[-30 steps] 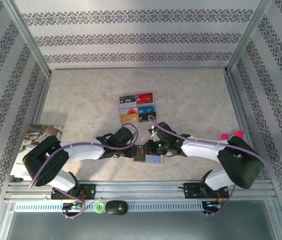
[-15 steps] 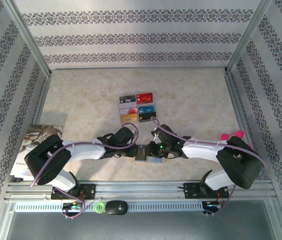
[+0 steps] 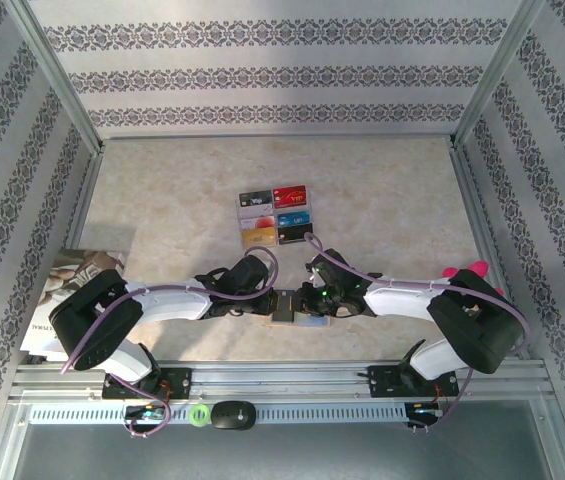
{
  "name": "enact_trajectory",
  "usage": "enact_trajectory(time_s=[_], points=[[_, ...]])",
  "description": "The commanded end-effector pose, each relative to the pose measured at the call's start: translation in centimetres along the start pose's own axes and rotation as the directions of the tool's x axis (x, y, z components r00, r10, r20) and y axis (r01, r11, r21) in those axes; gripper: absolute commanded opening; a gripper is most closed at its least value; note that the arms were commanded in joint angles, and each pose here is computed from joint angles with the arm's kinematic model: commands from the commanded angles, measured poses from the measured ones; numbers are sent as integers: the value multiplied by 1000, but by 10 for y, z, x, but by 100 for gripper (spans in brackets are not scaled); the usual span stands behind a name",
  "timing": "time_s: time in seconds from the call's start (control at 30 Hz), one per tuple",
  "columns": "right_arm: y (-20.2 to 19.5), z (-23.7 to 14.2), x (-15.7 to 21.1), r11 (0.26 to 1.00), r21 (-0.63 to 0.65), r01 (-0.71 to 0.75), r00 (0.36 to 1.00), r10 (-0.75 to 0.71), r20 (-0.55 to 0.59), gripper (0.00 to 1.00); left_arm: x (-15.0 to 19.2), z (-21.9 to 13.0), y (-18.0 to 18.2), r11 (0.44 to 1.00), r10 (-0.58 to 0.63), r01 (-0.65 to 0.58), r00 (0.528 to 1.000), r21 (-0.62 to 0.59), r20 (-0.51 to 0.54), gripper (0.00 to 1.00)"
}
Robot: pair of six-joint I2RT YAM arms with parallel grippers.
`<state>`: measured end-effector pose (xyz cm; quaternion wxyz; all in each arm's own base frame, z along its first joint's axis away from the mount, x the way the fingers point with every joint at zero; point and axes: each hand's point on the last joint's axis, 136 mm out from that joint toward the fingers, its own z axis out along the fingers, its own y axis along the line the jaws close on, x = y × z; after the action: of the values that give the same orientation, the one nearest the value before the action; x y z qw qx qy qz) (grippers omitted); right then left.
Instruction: Take the credit cards out of the card holder
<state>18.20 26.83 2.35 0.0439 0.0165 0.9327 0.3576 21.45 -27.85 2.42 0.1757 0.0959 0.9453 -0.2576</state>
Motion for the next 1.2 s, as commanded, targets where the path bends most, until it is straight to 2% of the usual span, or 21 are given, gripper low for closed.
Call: enact_trajectory(time_s=[0.0, 0.07, 0.2, 0.57, 0.87, 0.97, 1.07, 1.17], points=[[-2, 2, -1, 1000, -17, -24, 1000, 24, -6, 18, 26, 5, 14, 999, -10, 7, 997, -46, -71, 16], [-3, 3, 0, 999, -16, -30, 1000, 30, -8, 17, 26, 5, 14, 999, -11, 8, 998, -45, -70, 16], [-6, 5, 0, 999, -20, -40, 999, 40, -6, 0, 25, 4, 14, 999, -10, 7, 998, -47, -67, 15], [-25, -17, -5, 998, 28, -54, 995, 51, 84, 0, 27, 2, 19, 998, -13, 9, 998, -67, -61, 15], [-32, -33, -4, 997, 71, -32, 995, 24, 102, 0, 27, 3, 20, 998, -11, 7, 998, -67, -65, 14], [-27, -30, -3, 998, 57, -13, 997, 8, 75, 0, 27, 4, 19, 998, -10, 6, 998, -65, -65, 14], [-21, -26, -5, 1000, 23, -4, 998, 2, 70, 21, 26, 3, 18, 998, -5, 1, 998, -63, -67, 15], [-20, -25, -7, 1000, 16, 3, 997, -4, 72, 27, 25, 3, 17, 998, -3, -1, 998, -62, -66, 15]])
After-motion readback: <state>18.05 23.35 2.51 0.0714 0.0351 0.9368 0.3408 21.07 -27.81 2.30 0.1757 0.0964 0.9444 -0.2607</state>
